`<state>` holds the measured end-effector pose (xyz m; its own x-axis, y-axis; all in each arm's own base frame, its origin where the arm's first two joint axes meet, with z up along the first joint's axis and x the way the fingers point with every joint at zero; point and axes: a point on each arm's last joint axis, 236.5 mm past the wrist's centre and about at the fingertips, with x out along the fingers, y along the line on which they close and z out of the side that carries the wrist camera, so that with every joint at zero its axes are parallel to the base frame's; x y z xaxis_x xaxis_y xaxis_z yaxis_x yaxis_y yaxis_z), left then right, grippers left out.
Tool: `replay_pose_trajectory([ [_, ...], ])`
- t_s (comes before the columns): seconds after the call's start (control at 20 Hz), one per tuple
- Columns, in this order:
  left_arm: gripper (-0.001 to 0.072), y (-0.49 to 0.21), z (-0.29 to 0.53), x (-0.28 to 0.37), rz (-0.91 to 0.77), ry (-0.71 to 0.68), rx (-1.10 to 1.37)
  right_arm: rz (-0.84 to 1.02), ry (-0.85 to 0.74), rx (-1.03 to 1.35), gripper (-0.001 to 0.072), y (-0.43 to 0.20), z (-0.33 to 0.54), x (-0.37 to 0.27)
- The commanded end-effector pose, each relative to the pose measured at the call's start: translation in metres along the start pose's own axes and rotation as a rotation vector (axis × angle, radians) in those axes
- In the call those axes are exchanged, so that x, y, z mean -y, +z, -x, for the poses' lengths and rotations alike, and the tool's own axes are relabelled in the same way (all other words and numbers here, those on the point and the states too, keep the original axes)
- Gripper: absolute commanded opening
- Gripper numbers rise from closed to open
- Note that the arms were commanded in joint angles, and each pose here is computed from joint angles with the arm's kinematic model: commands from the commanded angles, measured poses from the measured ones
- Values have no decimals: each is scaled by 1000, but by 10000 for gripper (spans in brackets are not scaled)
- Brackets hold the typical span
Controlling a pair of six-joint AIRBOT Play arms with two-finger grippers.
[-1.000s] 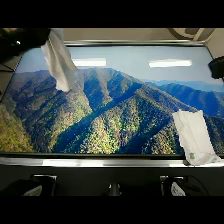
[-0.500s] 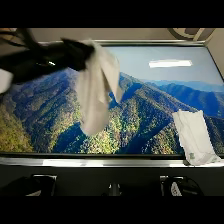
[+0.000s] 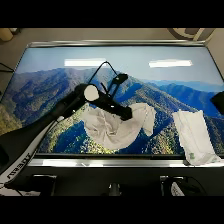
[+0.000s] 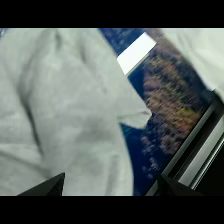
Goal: Fold the shirts.
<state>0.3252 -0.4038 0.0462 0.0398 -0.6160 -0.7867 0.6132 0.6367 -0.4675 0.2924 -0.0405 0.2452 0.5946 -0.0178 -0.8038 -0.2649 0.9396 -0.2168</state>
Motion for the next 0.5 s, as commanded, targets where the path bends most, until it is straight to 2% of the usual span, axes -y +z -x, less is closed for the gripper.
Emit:
replay_pose_trajectory([
  [0.0, 720, -49, 61, -103, 107, 223, -217, -23, 183, -162, 614, -16, -72, -19],
  [0.05, 720, -58, 85, -130, 172, 257, -215, -38, 255, -202, 614, -25, -98, -32],
  [0.15, 720, -86, 104, -160, 320, 240, -211, -74, 380, -260, 618, -47, -148, -60],
  [0.25, 720, -122, 93, -160, 443, 157, -244, -117, 474, -325, 626, -76, -189, -84],
  [0.35, 711, -139, 64, -142, 496, 49, -234, -156, 548, -368, 626, -96, -218, -104],
  [0.4, 646, -144, 50, -132, 513, 7, -234, -174, 581, -387, 626, -103, -228, -112],
  [0.45, 621, -150, 36, -124, 521, -11, -241, -183, 620, -404, 626, -109, -236, -120],
])
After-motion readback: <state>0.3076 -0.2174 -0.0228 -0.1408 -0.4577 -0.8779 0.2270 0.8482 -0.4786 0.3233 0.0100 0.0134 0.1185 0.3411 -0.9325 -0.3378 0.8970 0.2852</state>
